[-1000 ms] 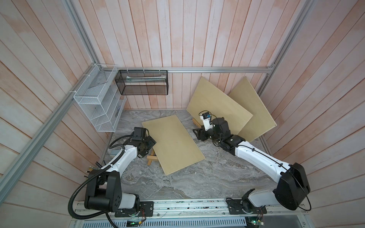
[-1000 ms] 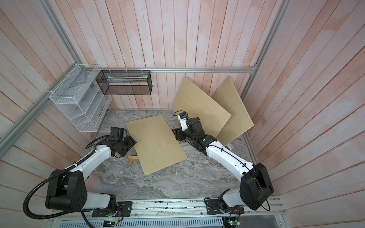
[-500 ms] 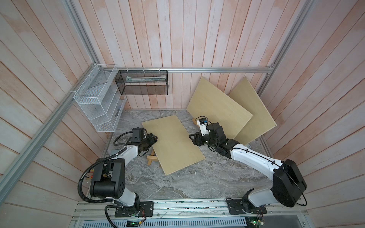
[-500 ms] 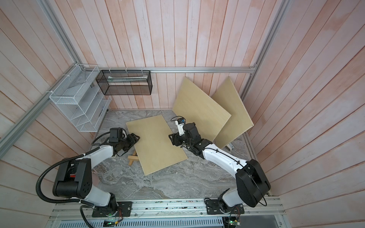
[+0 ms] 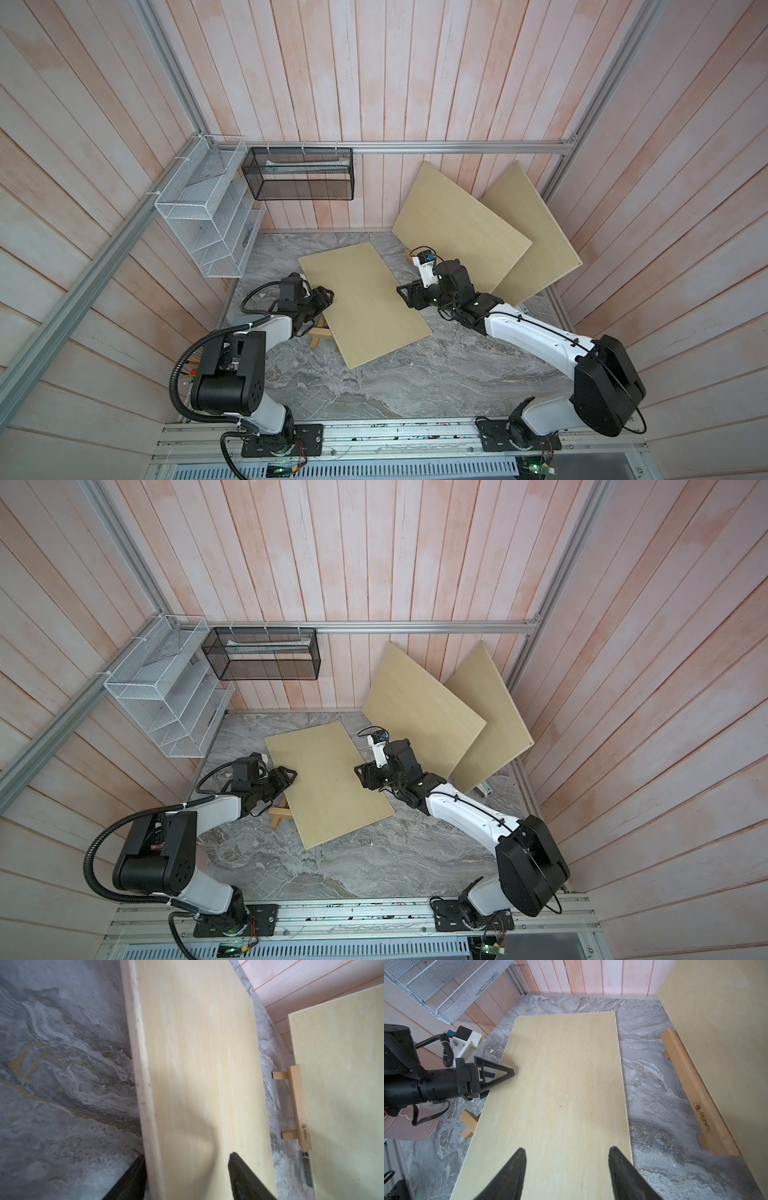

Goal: Assemble the easel
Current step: Pick up the drawing board from the easel.

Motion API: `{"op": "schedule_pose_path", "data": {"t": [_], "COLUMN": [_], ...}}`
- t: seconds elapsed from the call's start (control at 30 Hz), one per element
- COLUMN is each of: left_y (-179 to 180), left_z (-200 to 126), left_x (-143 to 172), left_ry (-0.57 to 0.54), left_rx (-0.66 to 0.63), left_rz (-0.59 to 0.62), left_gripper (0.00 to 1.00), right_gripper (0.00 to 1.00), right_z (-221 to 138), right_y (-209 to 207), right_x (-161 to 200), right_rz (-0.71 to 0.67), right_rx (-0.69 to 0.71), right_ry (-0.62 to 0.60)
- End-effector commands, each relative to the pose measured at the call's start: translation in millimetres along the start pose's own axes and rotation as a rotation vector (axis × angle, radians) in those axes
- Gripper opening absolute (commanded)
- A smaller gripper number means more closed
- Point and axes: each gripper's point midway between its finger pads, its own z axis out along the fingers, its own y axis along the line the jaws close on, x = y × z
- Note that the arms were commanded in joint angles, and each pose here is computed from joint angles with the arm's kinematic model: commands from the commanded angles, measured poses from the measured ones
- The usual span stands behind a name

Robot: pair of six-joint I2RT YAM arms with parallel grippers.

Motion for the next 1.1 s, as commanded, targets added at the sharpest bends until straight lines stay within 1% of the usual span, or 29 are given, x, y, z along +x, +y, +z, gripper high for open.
{"op": "schedule_pose_path", "data": {"t": [0.0, 0.07, 0.17, 0.27, 0.3, 0.43, 0.57, 0.7, 0.77, 0.87, 1.0, 1.07], "left_y": [-12, -12, -13, -12, -12, -17, -27, -46, -58, -80, -117, -134], "left_z": [1, 1, 1, 2, 2, -2, -17, -38, -49, -68, -94, -108], "left_x": [-7, -6, -8, -13, -15, -27, -44, -60, -68, -81, -90, -94], "left_ry": [-0.051, -0.063, -0.087, -0.102, -0.103, -0.128, -0.172, -0.208, -0.22, -0.247, -0.259, -0.267], "left_rx": [0.088, 0.108, 0.122, 0.109, 0.105, 0.083, 0.051, 0.055, 0.062, 0.104, 0.218, 0.267], "left_rz": [0.018, 0.015, 0.008, 0.005, 0.005, 0.022, 0.065, 0.104, 0.111, 0.109, 0.104, 0.101], "left_gripper": [0.65, 0.64, 0.57, 0.45, 0.43, 0.25, 0.22, 0.1, 0.0, 0.0, 0.0, 0.0], "right_gripper": [0.65, 0.65, 0.65, 0.65, 0.65, 0.65, 0.65, 0.65, 0.65, 0.65, 0.65, 0.65], "right_z": [-1, -1, 0, 1, 1, 3, 3, 2, 1, 1, -2, -6], "right_y": [5, 5, 7, 6, 6, 7, 7, 7, 6, 5, -1, -7], "right_x": [2, 5, 9, 11, 11, 13, 11, 8, 4, -2, -13, -19], "right_rz": [-0.028, -0.027, -0.031, -0.031, -0.03, -0.034, -0.04, -0.049, -0.058, -0.071, -0.072, -0.048], "right_rx": [0.001, 0.0, -0.006, 0.0, 0.002, -0.003, 0.0, 0.004, 0.008, 0.019, 0.033, 0.03], "right_ry": [0.022, 0.029, 0.039, 0.046, 0.047, 0.056, 0.056, 0.043, 0.035, 0.027, 0.004, -0.013]}}
